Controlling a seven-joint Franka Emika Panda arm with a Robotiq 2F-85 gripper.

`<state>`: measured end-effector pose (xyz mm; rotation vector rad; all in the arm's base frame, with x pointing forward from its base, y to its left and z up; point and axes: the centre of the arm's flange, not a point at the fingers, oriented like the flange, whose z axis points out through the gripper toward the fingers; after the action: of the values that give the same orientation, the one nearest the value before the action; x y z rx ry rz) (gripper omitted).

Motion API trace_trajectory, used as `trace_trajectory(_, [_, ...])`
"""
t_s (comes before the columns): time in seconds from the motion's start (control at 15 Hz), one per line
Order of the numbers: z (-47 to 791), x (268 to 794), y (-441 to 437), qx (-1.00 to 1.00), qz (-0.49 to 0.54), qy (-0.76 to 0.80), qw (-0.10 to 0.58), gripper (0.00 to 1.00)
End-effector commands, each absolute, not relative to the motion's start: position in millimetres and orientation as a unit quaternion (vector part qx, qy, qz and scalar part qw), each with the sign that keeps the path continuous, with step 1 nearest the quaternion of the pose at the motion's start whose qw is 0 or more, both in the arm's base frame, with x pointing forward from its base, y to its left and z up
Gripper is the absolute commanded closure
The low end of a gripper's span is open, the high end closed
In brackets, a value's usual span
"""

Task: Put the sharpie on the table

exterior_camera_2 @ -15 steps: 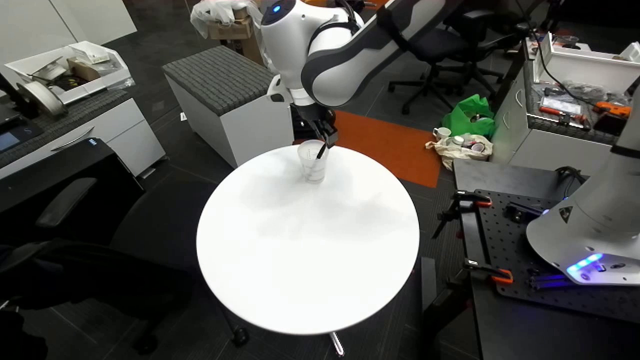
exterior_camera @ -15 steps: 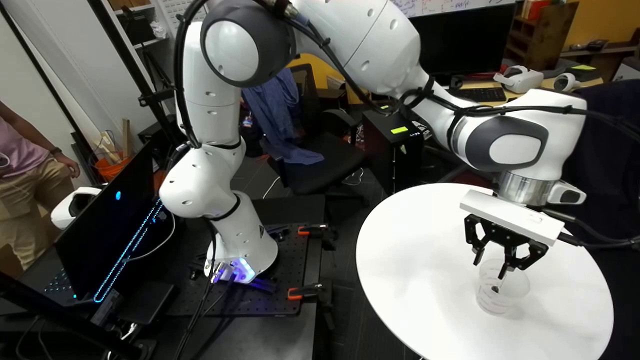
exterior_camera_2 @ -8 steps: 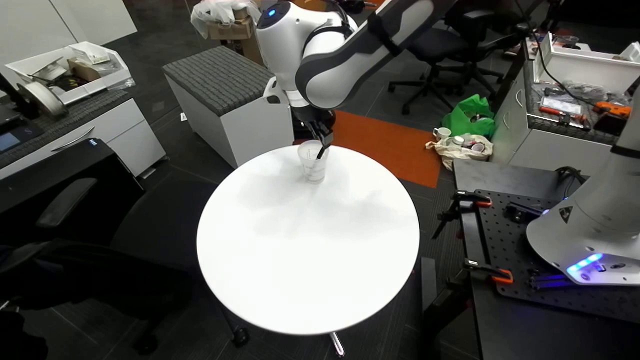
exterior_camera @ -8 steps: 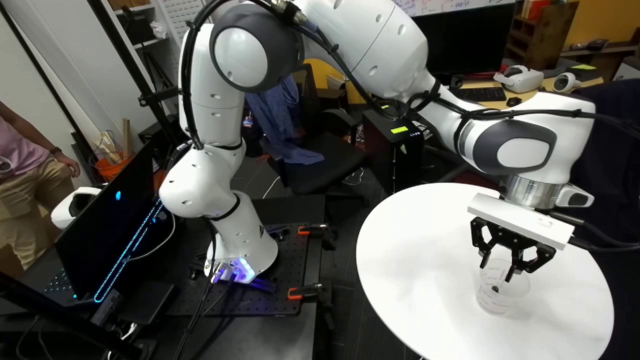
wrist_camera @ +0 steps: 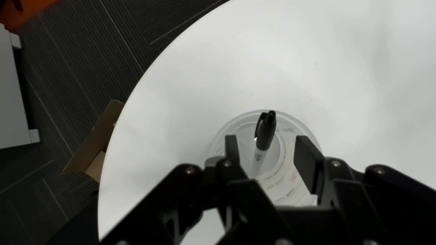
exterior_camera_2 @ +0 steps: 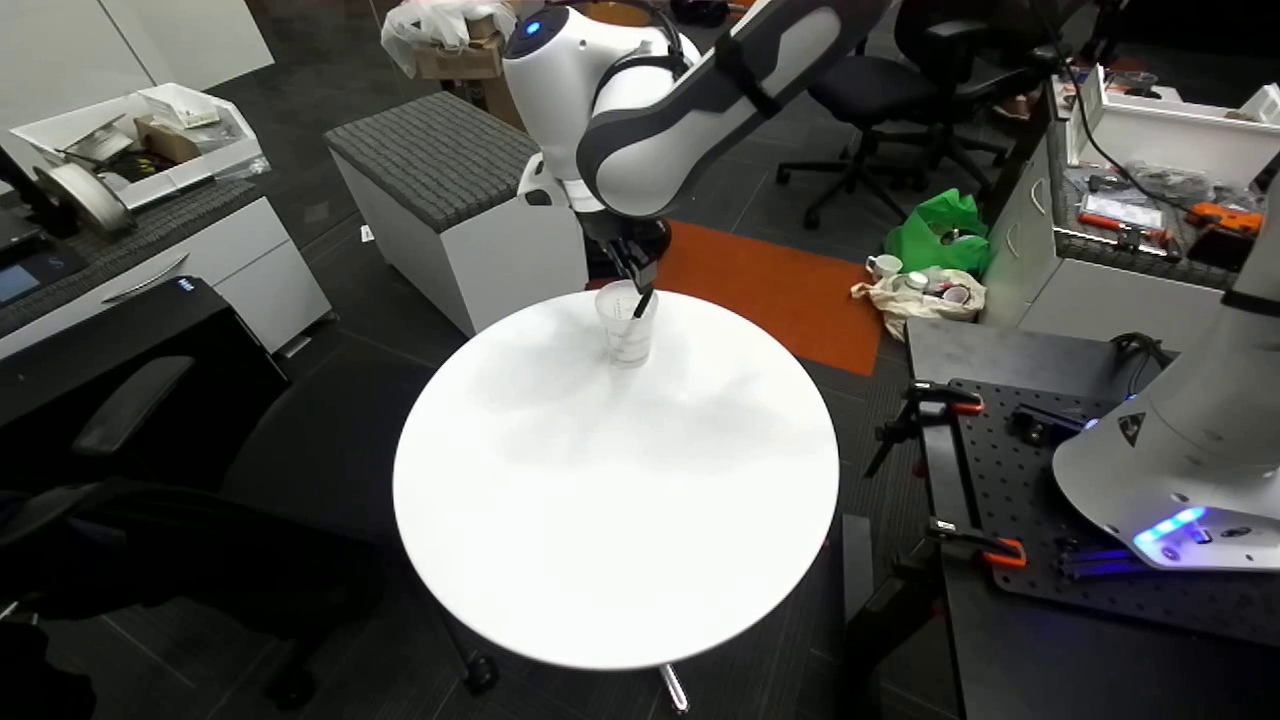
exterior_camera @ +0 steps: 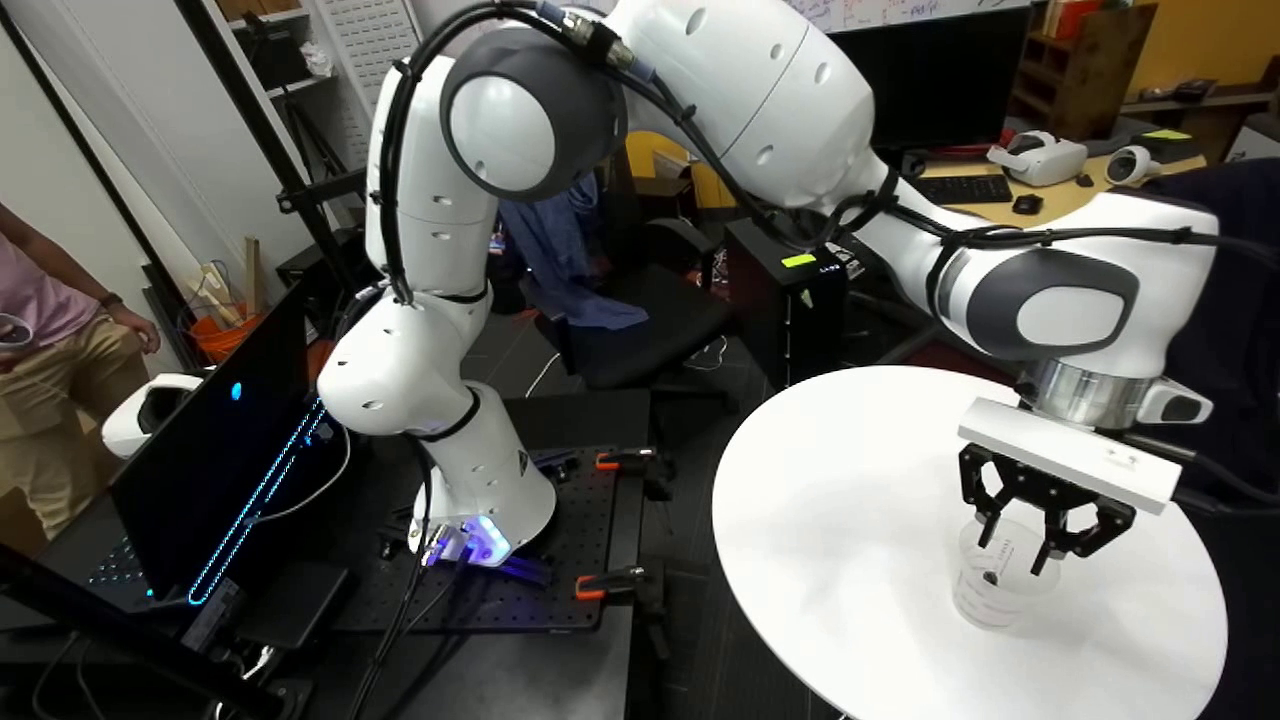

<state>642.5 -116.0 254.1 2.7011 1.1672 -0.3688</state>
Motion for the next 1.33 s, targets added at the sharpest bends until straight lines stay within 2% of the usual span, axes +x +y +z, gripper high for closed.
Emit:
trace_trajectory(0.0, [256,656,-119,0.901,-0.134,0.404,0.084,0.51])
trace_trajectory(1.13, [223,666,-136,0.901,-0.175,0.391,0.065,0.53])
trace_trajectory(1.27, [221,666,-137,0.901,-0.18,0.39,0.063,0.57])
